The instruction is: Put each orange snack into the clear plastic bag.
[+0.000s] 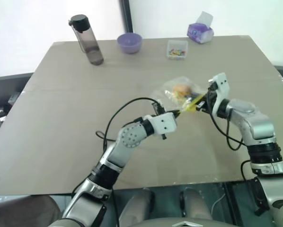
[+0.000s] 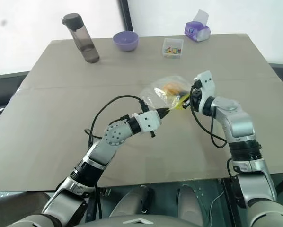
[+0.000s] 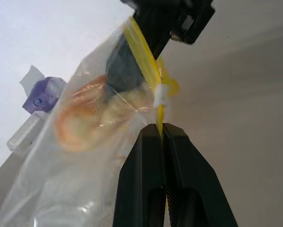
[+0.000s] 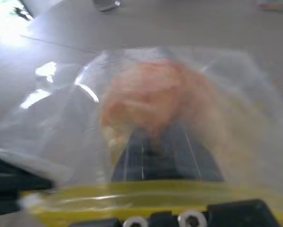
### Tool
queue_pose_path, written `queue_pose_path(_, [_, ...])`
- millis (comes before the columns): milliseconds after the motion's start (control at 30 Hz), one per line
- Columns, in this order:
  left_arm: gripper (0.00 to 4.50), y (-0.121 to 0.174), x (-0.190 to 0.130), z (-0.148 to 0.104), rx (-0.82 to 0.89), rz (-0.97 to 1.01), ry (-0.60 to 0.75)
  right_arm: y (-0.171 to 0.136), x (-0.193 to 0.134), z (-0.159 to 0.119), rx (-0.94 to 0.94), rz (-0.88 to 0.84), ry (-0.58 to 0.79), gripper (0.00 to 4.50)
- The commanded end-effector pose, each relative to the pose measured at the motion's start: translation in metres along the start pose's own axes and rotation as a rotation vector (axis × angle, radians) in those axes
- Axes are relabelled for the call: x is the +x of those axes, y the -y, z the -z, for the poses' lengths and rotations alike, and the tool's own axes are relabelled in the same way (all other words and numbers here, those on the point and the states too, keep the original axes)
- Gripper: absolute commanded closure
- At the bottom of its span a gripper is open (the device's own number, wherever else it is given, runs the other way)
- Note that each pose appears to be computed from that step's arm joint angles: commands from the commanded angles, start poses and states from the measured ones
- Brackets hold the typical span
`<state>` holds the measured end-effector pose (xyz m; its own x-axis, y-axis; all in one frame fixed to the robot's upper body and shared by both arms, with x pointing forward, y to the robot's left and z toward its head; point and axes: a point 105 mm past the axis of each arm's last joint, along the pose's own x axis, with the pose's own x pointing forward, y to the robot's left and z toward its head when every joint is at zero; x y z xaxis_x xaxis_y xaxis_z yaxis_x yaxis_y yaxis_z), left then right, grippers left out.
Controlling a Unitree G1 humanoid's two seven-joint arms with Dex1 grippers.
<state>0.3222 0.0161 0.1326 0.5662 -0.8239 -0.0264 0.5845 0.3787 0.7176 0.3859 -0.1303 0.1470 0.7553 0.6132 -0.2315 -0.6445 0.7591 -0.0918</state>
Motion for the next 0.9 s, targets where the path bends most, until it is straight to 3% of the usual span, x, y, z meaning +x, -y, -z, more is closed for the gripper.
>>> queue_pose_path(33, [4.5, 0.003, 0.002, -0.017, 0.011, 0.011, 0.065, -0.006, 0.001, -0.019, 0.006, -0.024, 0.076, 4.47])
queue_pose_path(133, [4.5, 0.005, 0.002, -0.018, 0.005, 0.01, 0.067, -0.01, 0.002, -0.019, -0.001, -0.04, 0.079, 4.47])
queue_pose_path(200, [4.5, 0.004, 0.002, -0.018, 0.002, 0.006, 0.068, -0.014, 0.003, -0.014, -0.005, -0.069, 0.042, 3.65])
queue_pose_path(233, [4.5, 0.004, 0.002, -0.018, -0.001, 0.001, 0.066, -0.015, 0.002, -0.013, -0.01, -0.076, 0.037, 3.45])
queue_pose_path(400, [4.5, -0.009, 0.0, -0.007, -0.056, -0.073, 0.021, -0.008, -0.003, -0.018, -0.08, -0.043, 0.061, 1.17])
queue_pose_path(733, [4.5, -0.039, -0.004, -0.004, -0.215, -0.224, 0.013, -0.018, -0.054, -0.037, -0.245, -0.213, 0.09, 1.17])
queue_pose_path(900, [4.5, -0.038, -0.002, -0.005, -0.222, -0.221, 0.016, 0.005, -0.065, -0.034, -0.355, -0.116, 0.072, 1.17])
